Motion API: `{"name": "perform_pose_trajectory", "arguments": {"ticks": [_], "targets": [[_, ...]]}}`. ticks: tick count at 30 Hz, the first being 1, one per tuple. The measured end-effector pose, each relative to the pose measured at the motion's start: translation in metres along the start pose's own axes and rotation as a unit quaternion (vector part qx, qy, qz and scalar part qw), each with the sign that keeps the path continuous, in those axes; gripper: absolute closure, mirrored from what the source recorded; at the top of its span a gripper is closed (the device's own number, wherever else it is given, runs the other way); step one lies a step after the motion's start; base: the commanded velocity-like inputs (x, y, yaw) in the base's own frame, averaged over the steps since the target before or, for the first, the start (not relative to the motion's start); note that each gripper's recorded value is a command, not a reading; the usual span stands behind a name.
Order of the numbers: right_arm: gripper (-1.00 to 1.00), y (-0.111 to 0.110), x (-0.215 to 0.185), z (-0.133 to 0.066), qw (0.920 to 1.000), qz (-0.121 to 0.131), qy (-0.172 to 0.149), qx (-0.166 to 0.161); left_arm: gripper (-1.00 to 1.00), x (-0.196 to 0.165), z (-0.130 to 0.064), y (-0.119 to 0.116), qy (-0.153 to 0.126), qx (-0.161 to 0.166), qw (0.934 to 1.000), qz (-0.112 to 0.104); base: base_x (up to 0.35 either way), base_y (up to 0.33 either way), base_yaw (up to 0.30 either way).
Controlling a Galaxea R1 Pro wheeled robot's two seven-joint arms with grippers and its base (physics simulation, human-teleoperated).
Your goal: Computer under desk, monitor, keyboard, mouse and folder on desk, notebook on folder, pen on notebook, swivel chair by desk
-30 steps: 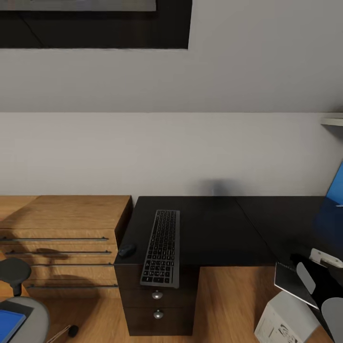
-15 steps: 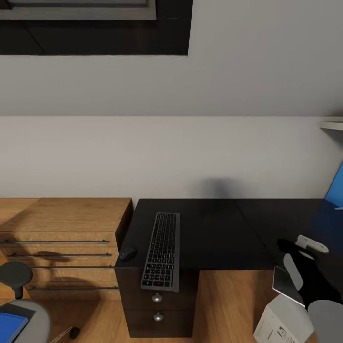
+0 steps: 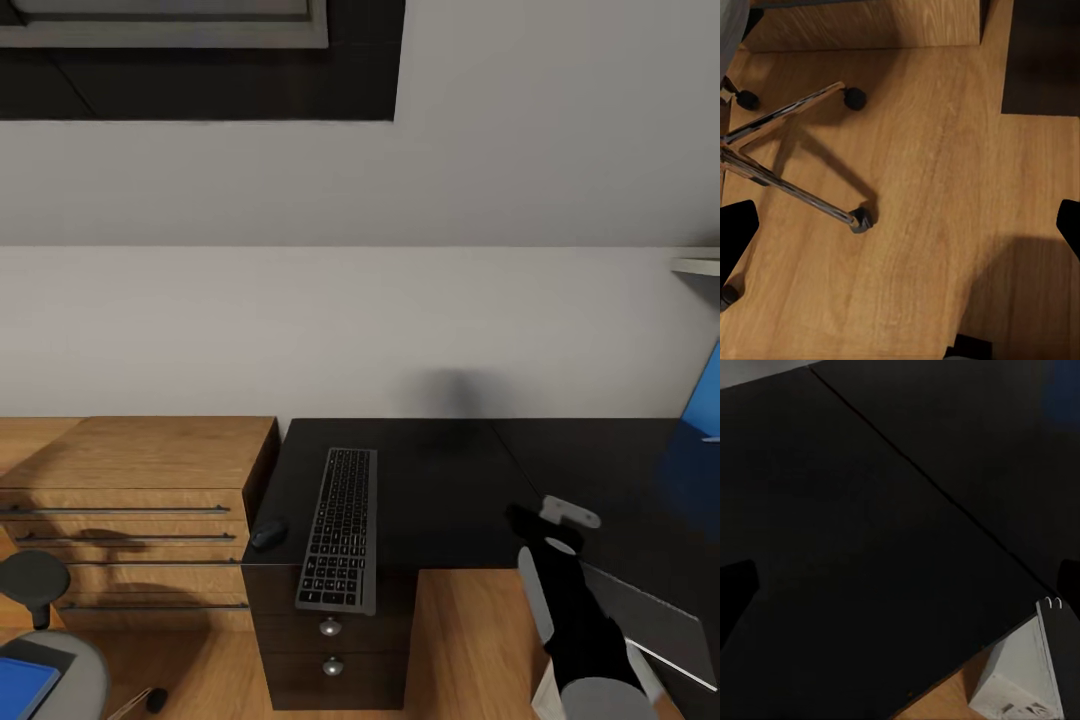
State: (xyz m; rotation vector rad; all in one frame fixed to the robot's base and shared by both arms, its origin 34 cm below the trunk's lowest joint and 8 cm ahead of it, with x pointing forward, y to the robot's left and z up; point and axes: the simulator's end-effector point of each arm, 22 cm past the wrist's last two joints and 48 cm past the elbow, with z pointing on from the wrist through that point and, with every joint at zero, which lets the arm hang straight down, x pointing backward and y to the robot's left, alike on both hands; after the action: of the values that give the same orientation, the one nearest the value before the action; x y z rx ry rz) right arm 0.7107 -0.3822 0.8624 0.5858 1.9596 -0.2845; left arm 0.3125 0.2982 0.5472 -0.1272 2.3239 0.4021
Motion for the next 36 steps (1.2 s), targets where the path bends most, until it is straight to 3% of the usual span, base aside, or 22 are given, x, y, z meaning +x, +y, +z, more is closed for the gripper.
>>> {"name": "perform_pose_trajectory", "arguments": {"ticks": [11,36], "targets": [[-1.00,0.006,0.007,-0.011,0.9999,-0.012,-0.005,-0.006,-1.00,0.000,0.000,0.000,0.001,0.000,1.0000,0.000,-0.011,0.005,0.000],[-1.00,0.010,0.009,-0.011,0.9998,-0.014,-0.004,-0.012,-1.00,0.000,0.000,0.000,0.001,0.000,1.0000,0.000,-0.244,0.089,0.000]]}}
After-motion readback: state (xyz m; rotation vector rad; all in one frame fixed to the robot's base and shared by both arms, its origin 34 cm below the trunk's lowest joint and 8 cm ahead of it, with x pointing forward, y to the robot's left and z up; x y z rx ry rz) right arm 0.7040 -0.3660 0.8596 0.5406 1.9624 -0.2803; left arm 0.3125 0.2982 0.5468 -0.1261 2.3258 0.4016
